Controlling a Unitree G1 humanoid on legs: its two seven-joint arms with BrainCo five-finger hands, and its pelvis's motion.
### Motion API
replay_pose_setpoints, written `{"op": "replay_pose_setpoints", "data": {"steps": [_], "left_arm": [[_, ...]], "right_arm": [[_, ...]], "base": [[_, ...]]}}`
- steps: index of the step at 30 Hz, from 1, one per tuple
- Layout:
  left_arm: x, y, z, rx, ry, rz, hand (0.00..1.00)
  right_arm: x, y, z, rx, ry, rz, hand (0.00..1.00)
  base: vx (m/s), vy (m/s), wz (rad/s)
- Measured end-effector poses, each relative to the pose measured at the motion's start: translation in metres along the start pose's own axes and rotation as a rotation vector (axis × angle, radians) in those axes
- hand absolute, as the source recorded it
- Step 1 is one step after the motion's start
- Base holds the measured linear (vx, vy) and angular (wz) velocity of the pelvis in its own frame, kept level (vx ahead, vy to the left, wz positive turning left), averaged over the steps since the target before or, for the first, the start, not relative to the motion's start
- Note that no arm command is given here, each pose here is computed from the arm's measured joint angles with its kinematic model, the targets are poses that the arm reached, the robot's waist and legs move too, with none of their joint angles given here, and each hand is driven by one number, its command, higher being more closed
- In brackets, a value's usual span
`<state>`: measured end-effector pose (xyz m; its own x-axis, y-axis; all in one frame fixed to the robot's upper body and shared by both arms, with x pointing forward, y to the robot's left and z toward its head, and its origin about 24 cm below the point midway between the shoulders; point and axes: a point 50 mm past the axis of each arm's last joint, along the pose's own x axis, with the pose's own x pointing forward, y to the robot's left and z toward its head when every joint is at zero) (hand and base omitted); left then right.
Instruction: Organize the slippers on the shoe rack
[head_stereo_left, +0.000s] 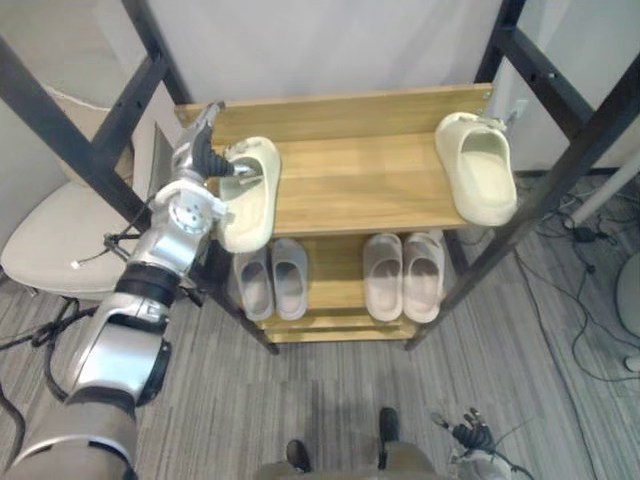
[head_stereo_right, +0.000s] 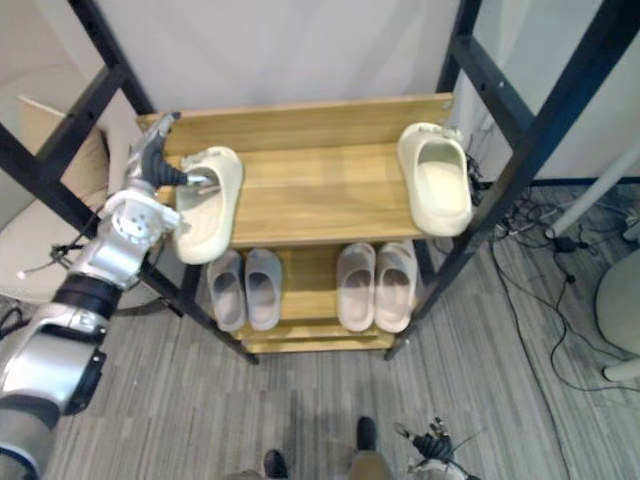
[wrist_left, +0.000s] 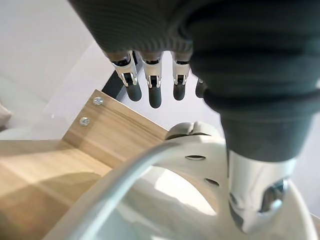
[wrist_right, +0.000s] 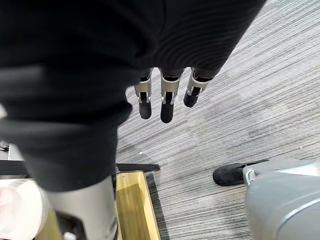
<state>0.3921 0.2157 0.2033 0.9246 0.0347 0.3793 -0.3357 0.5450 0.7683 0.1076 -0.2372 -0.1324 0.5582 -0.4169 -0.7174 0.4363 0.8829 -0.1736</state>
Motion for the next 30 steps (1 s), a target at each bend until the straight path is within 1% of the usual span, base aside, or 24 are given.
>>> {"op": "replay_pose_setpoints", "data": {"steps": [8,24,30], "left_arm": [[0.002,-0.001,0.003,0.039,-0.011,-0.011,1.00],[0.002,0.000,0.003,0.031,-0.008,-0.006,1.00],[-0.001,-0.006,0.010,0.019,-0.038,0.003,1.00]], "right_arm": [[0.000,0.000,0.007,0.006,-0.037,0.001,0.00],[-0.005,-0.006,-0.005,0.001,-0.005,-0.013,0.00],[-0.005,-0.006,-0.005,0.001,-0.003,-0.012,0.00]], "base": [[0.00,-0.005,-0.07],[-0.01,-0.002,-0.06],[0.00,0.000,0.00]]}}
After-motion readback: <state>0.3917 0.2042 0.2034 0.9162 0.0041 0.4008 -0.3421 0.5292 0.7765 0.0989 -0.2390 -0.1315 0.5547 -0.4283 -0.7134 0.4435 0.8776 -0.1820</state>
